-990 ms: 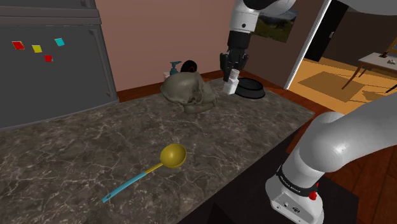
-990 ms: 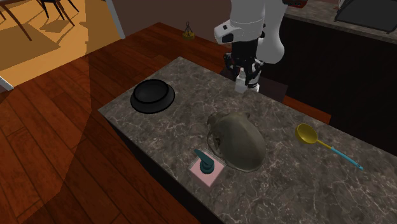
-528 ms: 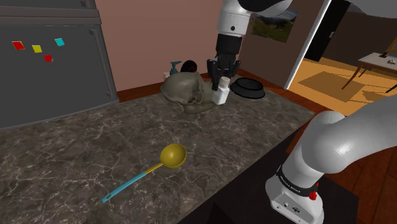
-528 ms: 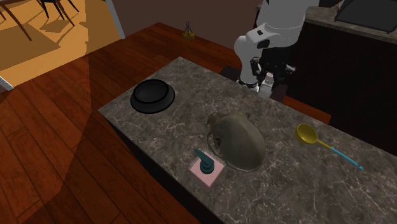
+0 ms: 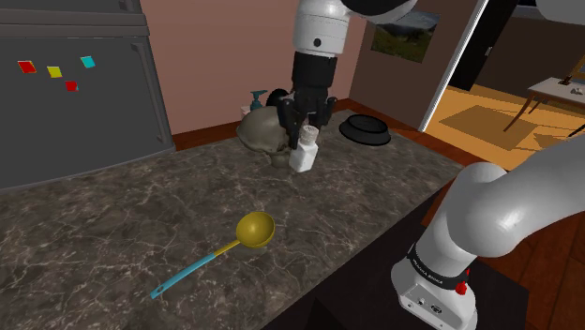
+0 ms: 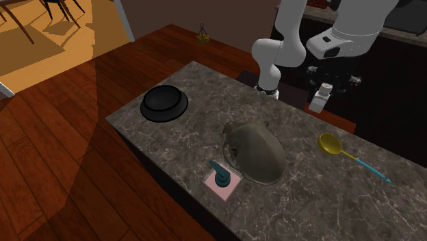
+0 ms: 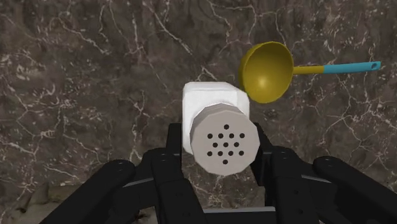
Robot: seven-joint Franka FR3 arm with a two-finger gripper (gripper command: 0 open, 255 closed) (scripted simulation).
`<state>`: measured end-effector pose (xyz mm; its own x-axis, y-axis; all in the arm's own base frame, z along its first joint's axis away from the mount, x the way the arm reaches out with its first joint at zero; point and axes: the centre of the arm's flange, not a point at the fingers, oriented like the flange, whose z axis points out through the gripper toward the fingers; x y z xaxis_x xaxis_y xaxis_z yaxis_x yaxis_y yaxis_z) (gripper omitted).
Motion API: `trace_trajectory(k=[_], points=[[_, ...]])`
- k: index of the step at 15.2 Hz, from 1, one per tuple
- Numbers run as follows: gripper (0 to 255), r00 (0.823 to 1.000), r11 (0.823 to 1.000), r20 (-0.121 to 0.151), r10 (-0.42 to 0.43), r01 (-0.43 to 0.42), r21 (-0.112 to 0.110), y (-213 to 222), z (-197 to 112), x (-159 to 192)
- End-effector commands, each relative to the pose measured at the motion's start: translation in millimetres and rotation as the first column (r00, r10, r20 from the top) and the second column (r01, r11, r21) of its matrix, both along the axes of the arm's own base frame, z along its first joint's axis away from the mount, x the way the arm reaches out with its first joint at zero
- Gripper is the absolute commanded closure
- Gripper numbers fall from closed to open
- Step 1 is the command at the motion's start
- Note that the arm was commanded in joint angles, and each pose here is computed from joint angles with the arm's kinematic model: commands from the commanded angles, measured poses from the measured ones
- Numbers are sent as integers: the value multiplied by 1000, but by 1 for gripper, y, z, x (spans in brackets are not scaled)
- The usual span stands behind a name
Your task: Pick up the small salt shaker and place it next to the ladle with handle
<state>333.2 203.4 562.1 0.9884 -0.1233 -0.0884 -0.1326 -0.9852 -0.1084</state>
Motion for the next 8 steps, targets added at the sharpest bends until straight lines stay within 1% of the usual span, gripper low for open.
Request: trace_trajectory(k=[1,8], points=[[255,1000,1000,0,-1,1,0,27,-4,-4],[255,1000,1000,0,-1,1,0,118,-4,-24]])
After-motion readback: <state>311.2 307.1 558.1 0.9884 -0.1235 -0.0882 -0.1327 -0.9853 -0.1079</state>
